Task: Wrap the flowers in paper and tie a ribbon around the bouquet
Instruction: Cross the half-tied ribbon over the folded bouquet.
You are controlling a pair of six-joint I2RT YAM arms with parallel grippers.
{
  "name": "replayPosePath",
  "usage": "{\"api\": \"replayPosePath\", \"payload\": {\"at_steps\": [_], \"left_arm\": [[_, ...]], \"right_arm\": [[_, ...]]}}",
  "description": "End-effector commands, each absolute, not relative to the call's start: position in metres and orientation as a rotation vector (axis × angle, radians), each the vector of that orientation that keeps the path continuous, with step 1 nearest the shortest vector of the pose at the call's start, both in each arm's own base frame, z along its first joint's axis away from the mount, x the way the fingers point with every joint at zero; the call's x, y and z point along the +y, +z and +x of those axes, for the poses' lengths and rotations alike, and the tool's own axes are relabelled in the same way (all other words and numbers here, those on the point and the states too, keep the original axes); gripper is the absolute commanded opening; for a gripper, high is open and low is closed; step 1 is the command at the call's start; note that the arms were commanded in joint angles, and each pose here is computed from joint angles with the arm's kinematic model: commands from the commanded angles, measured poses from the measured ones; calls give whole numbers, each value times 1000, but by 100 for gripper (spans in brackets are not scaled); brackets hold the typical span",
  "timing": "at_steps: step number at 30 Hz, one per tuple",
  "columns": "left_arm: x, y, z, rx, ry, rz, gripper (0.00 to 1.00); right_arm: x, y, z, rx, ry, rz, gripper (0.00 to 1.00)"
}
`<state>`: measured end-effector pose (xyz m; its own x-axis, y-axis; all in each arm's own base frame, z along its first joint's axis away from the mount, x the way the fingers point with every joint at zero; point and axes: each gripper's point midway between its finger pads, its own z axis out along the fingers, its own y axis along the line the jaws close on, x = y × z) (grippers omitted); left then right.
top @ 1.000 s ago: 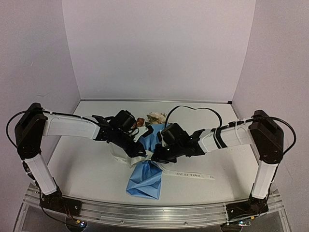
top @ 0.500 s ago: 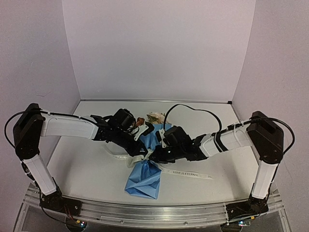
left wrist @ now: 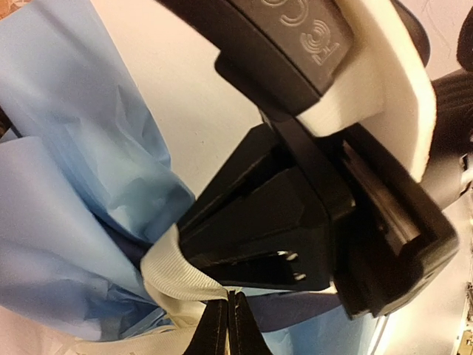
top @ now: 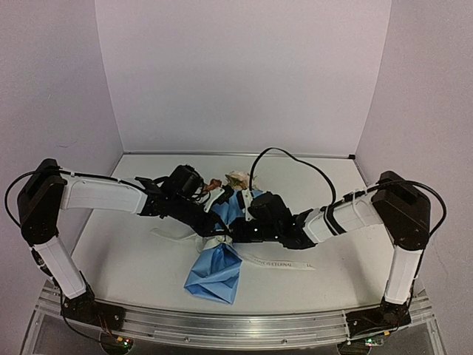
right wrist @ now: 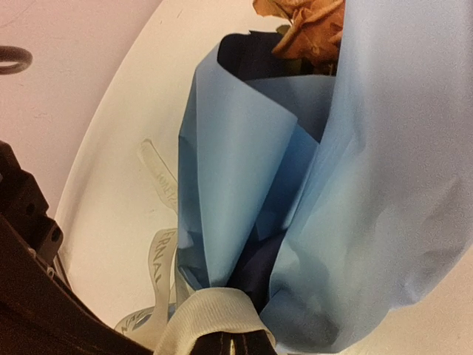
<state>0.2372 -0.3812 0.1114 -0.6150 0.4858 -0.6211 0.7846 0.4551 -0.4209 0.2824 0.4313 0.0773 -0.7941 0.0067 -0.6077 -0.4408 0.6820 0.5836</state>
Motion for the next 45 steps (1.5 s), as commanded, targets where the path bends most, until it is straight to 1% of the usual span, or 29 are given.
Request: {"api": "replayPosePath", "payload": {"at_steps": [1, 5, 10, 15, 18, 23, 27, 31, 34, 38, 42, 45], "left_arm": [[-383, 131, 238, 2246, -1046, 1023, 0], [-380, 127, 244, 2267, -1025, 980, 0], [-376, 130, 251, 2271, -1014, 934, 3], [-372, 132, 255, 2267, -1003, 895, 5], [-369, 139, 256, 2250, -1008, 872, 11], [-367, 148, 253, 2229, -1043, 872, 24], [-365, 159, 251, 2209, -1049, 870, 30], [-360, 173, 252, 2176, -1044, 845, 39], [-355, 178, 253, 2170, -1038, 832, 43], [-345, 181, 261, 2181, -993, 777, 41], [-321, 173, 291, 2243, -869, 617, 29], [-308, 151, 306, 2336, -795, 566, 24]], "right_arm": [[438, 78, 300, 2164, 978, -331, 0], [444, 78, 300, 2062, 975, -414, 0], [454, 86, 288, 1977, 941, -582, 1], [461, 88, 287, 1934, 904, -651, 0], [464, 87, 287, 1920, 893, -684, 0], [469, 86, 287, 1902, 890, -723, 0], [470, 86, 288, 1892, 881, -735, 0], [471, 86, 289, 1885, 874, -741, 0], [473, 86, 290, 1879, 874, -748, 0], [475, 86, 290, 1875, 872, -755, 0], [475, 85, 291, 1874, 866, -758, 0], [476, 85, 289, 1872, 875, -766, 0]]}}
